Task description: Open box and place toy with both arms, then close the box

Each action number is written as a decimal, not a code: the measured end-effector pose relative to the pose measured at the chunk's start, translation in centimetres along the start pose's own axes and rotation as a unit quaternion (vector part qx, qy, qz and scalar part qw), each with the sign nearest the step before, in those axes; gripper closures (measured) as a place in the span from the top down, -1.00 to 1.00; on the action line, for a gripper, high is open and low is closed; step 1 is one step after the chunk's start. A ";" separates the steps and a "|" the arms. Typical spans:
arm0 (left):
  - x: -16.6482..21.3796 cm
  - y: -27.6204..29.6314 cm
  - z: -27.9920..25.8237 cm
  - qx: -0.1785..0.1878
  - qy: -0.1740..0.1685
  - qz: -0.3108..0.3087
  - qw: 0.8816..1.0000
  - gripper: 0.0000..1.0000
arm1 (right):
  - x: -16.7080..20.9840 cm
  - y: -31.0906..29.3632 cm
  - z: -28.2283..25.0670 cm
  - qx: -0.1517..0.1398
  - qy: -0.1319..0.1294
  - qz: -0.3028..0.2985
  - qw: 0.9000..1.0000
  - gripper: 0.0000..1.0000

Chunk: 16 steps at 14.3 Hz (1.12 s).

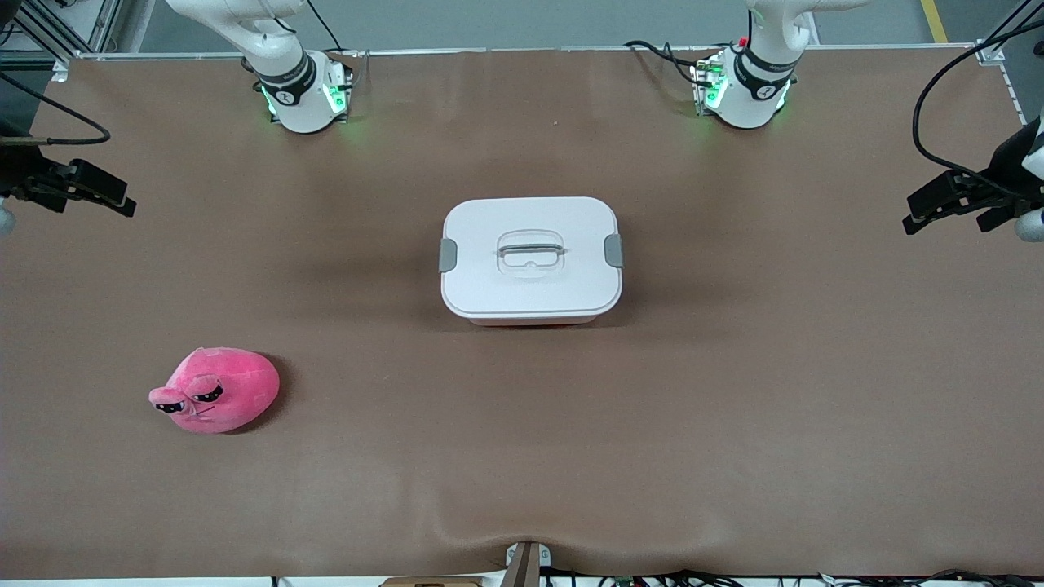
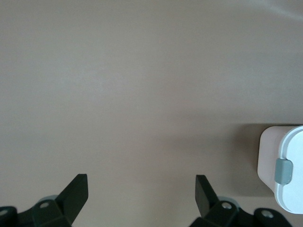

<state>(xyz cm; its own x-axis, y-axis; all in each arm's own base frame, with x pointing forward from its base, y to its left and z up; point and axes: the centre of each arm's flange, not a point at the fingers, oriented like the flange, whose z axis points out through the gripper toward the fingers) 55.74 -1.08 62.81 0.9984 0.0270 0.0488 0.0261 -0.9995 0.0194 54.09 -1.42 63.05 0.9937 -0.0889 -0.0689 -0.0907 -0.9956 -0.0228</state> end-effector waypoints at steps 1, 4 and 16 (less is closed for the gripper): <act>0.2 -0.2 0.4 0.000 -0.003 -0.002 1.000 1.00 | 0.0 0.0 0.0 0.000 0.000 0.000 1.000 1.00; 1.9 -1.4 1.8 0.000 -0.010 -0.013 1.000 1.00 | 0.0 -0.1 0.0 0.000 0.000 -0.001 1.000 1.00; 6.0 -1.2 5.2 -0.003 -0.007 -0.015 1.000 1.00 | 0.0 -0.2 0.1 0.000 -0.001 -0.001 1.000 1.00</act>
<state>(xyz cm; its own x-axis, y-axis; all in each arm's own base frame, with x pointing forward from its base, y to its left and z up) 61.92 0.20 57.88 0.9979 0.0560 0.0338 0.0552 -0.9981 0.0256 54.12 -1.27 62.99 0.9938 -0.0862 -0.0699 -0.0880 -0.9959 -0.0230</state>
